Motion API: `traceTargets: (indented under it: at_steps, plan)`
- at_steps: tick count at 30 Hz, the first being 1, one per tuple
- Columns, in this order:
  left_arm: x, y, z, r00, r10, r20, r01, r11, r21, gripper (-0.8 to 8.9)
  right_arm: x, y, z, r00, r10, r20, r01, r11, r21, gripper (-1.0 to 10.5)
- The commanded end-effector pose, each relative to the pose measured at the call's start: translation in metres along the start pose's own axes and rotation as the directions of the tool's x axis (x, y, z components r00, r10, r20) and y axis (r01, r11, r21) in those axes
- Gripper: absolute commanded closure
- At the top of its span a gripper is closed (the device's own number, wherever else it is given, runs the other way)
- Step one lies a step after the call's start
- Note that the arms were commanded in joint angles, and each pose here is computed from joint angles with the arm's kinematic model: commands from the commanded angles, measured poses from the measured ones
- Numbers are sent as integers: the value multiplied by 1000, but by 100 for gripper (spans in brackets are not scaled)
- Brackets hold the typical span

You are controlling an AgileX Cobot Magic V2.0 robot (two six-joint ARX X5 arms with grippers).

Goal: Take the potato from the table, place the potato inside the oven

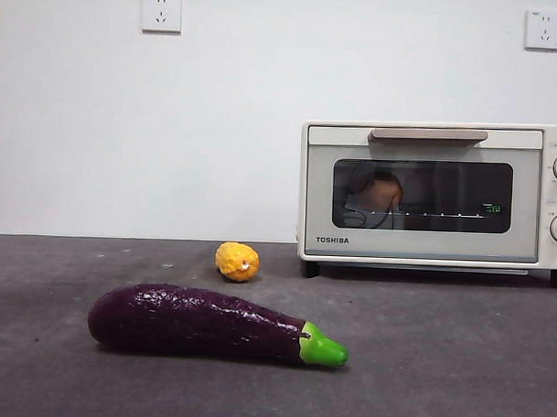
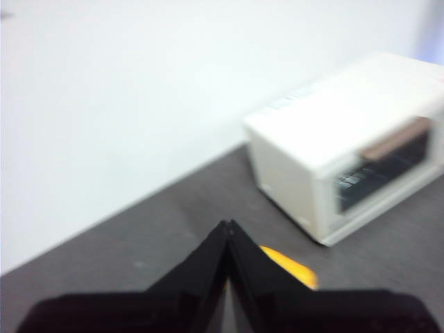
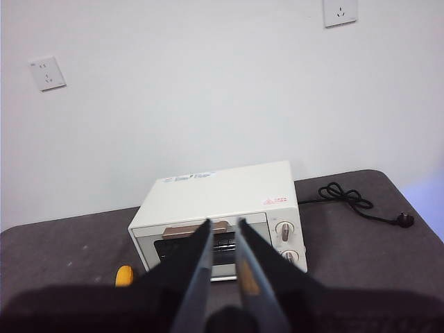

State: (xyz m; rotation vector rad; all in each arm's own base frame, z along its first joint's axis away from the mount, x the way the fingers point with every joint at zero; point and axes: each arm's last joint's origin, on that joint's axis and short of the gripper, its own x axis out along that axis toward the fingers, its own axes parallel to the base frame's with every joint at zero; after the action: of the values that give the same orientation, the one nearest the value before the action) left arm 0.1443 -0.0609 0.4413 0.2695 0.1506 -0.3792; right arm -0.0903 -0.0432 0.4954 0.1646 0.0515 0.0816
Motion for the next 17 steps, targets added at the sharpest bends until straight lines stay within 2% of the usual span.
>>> traceTargets:
  at_steps: [1,7,12,17]
  plan:
    - [7,0,-40,998,61,5,-61,998,28,817,1,0,-2,1000,-4,-23,4,1000,-6,884]
    - [10,-2,-114,983,177,41,-177,984,-1,817,1,0,-2,1000,-4,-23,4,1000,-6,884]
    - [11,-8,-169,969,239,66,-234,969,-75,817,1,0,-2,1000,-4,-23,4,1000,-6,884]
    - [5,-14,-212,958,284,31,-278,951,-133,817,1,0,-2,1000,-4,-23,4,1000,-6,884]
